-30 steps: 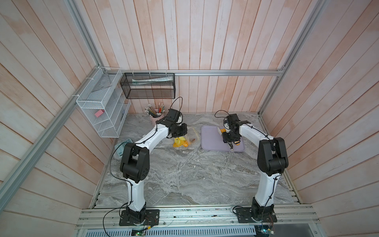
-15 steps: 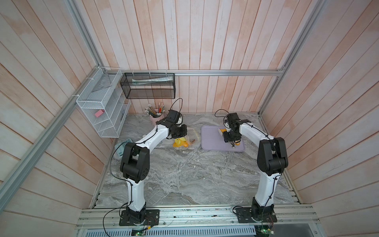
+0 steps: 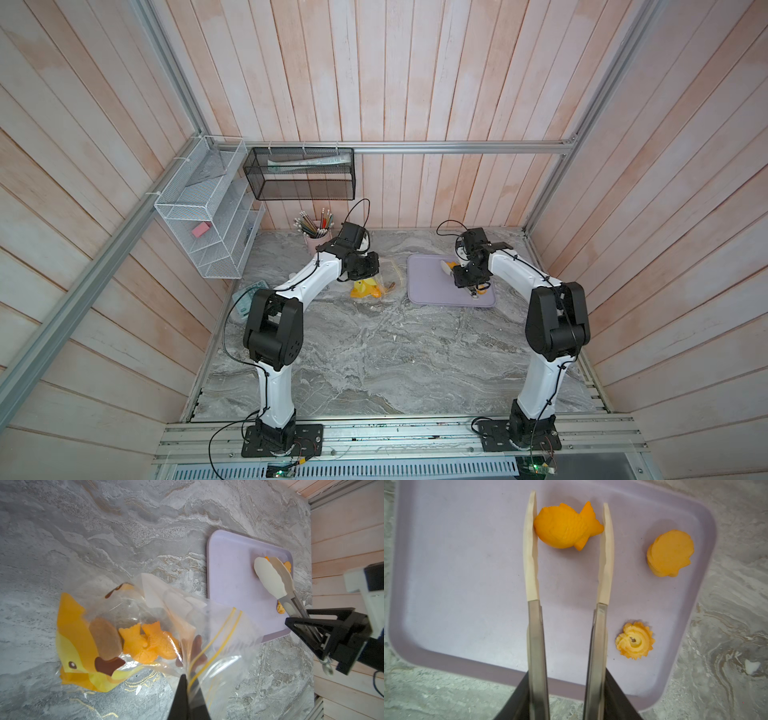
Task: Put the cookies into a resealable bag to prevent moisture
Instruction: Pick up the cookie from the tray, then place the cookie in the ziploc bag.
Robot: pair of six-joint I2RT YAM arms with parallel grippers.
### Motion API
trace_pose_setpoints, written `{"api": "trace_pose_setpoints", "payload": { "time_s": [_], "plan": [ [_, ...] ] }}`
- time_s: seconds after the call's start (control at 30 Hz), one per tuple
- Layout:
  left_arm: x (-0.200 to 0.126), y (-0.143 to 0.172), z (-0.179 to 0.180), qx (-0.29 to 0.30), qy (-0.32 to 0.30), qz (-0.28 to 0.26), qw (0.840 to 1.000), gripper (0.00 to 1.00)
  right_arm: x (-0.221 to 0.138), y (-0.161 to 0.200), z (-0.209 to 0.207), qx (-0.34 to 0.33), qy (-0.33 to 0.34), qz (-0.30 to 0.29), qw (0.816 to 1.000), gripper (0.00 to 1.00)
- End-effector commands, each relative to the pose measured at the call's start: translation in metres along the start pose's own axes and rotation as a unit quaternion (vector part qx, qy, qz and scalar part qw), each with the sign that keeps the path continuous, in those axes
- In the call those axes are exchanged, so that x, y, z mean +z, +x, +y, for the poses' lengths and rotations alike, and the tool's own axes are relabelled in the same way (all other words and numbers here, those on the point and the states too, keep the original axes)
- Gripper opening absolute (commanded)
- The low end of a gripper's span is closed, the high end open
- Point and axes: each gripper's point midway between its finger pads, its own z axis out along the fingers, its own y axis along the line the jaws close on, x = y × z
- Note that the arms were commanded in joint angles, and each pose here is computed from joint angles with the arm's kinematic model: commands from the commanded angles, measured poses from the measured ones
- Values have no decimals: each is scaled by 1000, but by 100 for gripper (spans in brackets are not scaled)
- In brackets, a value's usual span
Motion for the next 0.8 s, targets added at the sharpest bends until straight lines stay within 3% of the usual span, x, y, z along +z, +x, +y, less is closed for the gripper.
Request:
{"api": "trace_pose_setpoints", "payload": {
  "time_s": [0.0,0.27,0.77],
  "plan": [
    [-5,-3,-4,3,11,-7,1000,0,-36,-13,14,-1,-38,-47,998,41],
    [2,-2,-8,3,18,-1,1000,0,-69,1,44,-22,-98,-61,993,41],
    [-1,-4,-13,7,19,0,1000,0,-116,17,168,-99,-271,-79,954,42]
  ]
}}
